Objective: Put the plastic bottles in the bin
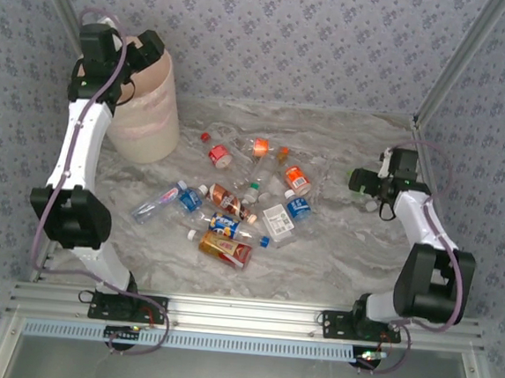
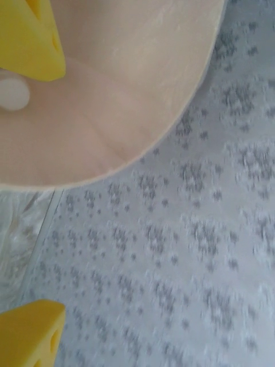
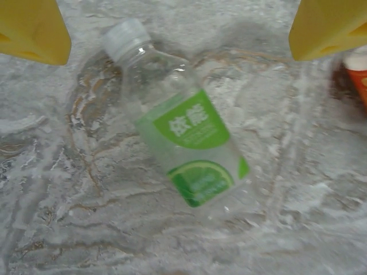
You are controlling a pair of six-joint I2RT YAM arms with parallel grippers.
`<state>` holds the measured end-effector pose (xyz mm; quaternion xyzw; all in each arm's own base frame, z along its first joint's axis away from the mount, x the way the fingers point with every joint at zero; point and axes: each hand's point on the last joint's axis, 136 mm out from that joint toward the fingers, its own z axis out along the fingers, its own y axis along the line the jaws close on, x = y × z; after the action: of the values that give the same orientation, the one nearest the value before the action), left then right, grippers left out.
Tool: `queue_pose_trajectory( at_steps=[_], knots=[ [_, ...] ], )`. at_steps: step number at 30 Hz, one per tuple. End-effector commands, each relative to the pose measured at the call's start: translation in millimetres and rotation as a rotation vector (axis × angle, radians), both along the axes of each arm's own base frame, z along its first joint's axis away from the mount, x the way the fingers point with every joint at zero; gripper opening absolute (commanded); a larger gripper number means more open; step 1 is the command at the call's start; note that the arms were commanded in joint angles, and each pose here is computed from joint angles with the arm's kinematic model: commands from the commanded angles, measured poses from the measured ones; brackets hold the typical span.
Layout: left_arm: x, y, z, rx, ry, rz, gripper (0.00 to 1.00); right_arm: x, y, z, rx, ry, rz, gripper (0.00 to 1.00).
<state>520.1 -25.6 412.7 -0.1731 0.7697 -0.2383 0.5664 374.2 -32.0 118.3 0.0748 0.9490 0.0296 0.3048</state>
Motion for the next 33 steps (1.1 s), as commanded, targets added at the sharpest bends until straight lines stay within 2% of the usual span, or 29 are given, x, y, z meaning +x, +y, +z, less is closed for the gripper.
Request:
queue_pose_trajectory(
  at_steps=[1,7,13,15,17,24,29,33],
  knots=[
    [-27.4,-38.8,20.7,0.0,-0.085,-0.148,0.98,-13.2,5.8,-19.3,-0.029,0.136,0.153,1.0],
    [-72.8,-96.5,18.5,-0.059,-0.17,-0.393,0.98,-14.1,8.8,-43.6,-0.032,0.21,0.259,1.0],
    [-122.3,-148.2,5.1,0.001,-0.231,-0.566,0.98,0.0,-8.7,-60.3,-0.127,0.246,0.267,0.99],
    [-133.6,-159.9,-2.1,0.03,-0.234,-0.586,0.98,5.4,-11.5,-65.3,-0.142,0.258,0.281,0.99],
    [-139.3,-165.7,-10.3,0.042,-0.22,-0.586,0.98,11.7,-13.4,-70.7,-0.147,0.27,0.293,0.98],
    [-130.2,-159.3,-36.9,0.028,-0.121,-0.488,0.98,38.2,-15.9,-82.4,-0.162,0.284,0.333,0.85],
    [-123.5,-155.0,-47.4,0.02,-0.086,-0.438,0.98,39.9,-12.0,-87.4,-0.185,0.299,0.355,0.72],
    [-119.4,-158.2,-60.1,0.039,-0.07,-0.452,0.98,38.9,-11.0,-85.8,-0.21,0.296,0.345,0.65]
  ],
)
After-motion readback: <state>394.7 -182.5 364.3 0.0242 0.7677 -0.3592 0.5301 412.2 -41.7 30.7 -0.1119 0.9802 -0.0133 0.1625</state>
